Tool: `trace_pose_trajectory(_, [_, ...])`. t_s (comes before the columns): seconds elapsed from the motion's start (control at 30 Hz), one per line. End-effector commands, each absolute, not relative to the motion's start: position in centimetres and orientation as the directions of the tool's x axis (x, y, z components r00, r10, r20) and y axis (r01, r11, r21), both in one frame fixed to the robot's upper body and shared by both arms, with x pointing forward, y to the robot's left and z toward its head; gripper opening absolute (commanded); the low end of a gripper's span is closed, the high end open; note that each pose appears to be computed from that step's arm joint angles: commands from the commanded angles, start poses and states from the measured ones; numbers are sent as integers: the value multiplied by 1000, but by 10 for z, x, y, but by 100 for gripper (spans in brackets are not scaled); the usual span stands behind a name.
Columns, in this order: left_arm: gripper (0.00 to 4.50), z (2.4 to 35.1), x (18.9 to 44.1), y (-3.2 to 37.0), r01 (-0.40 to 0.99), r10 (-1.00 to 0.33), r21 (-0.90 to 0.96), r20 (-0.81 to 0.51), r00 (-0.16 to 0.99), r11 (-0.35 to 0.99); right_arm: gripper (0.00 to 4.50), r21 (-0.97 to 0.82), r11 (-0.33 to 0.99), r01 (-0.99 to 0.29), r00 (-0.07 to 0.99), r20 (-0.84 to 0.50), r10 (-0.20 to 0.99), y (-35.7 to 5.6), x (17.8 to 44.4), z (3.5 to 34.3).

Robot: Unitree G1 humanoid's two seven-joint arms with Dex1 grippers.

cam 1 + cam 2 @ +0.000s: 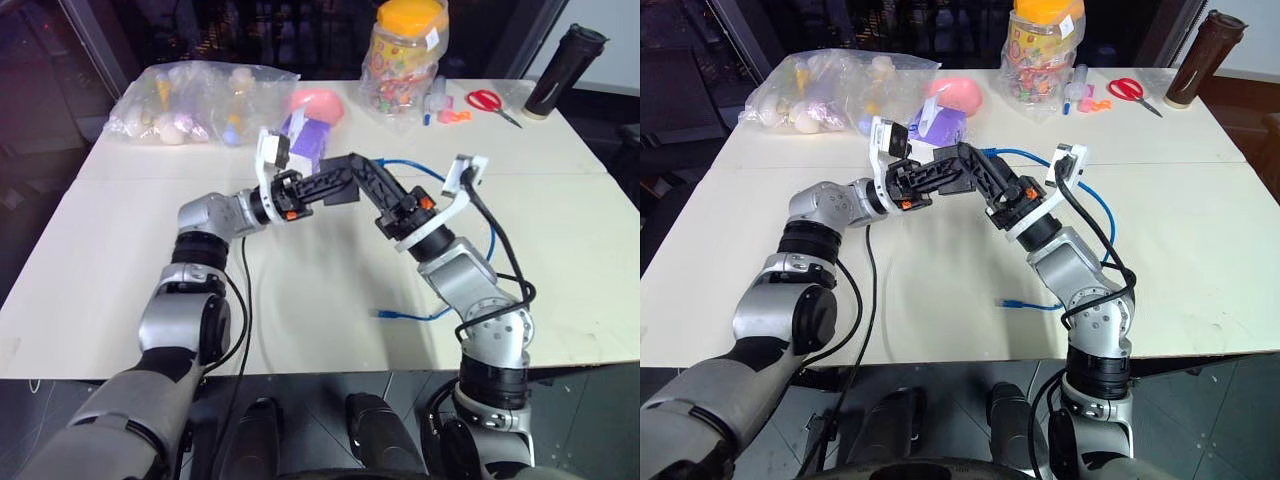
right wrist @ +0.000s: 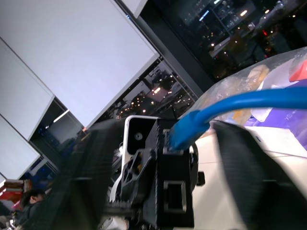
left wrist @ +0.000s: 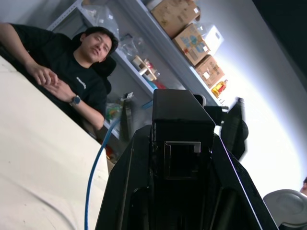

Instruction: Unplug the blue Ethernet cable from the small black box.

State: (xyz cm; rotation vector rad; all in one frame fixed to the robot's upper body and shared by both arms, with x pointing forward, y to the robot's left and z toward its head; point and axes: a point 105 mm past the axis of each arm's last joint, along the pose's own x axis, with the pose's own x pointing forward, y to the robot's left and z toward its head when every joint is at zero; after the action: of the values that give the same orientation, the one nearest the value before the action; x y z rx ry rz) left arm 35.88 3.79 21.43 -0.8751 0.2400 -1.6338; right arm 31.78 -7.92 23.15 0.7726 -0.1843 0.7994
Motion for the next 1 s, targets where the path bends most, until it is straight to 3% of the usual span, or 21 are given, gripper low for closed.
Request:
trace_pose_trajectory(0.03, [54, 227, 356, 37, 783, -904, -548, 426, -40, -293, 107, 525, 416, -743, 663, 487, 568, -77, 313, 247])
trace_pose_trajectory(0.1, [54, 227, 356, 37, 784, -904, -549, 426, -36, -289, 6, 525, 415, -743, 662, 485, 572, -76, 314, 246])
trace_pose_trajectory(0.4, [54, 226, 362, 39, 796, -906, -550, 424, 7, -251, 6, 532, 428, -731, 674, 461, 578, -72, 317, 241])
trace_pose_trajectory(0.67, [54, 231, 382, 77, 835, -900, -541, 408, 154, -102, 6, 566, 603, -562, 823, 451, 344, -147, 342, 242])
trace_pose_trajectory(0.83, [54, 231, 387, 85, 847, -901, -529, 389, 193, -47, 6, 557, 656, -509, 852, 432, 294, -167, 346, 240])
trace_pose_trajectory(0.93, [54, 220, 397, 76, 883, -915, -456, 304, 267, 107, 6, 563, 703, -435, 888, 396, 232, -180, 353, 234])
trace_pose_trajectory(1.0, [54, 213, 403, 63, 911, -914, -341, 242, 324, 232, 6, 578, 753, -313, 939, 306, 156, -194, 365, 218])
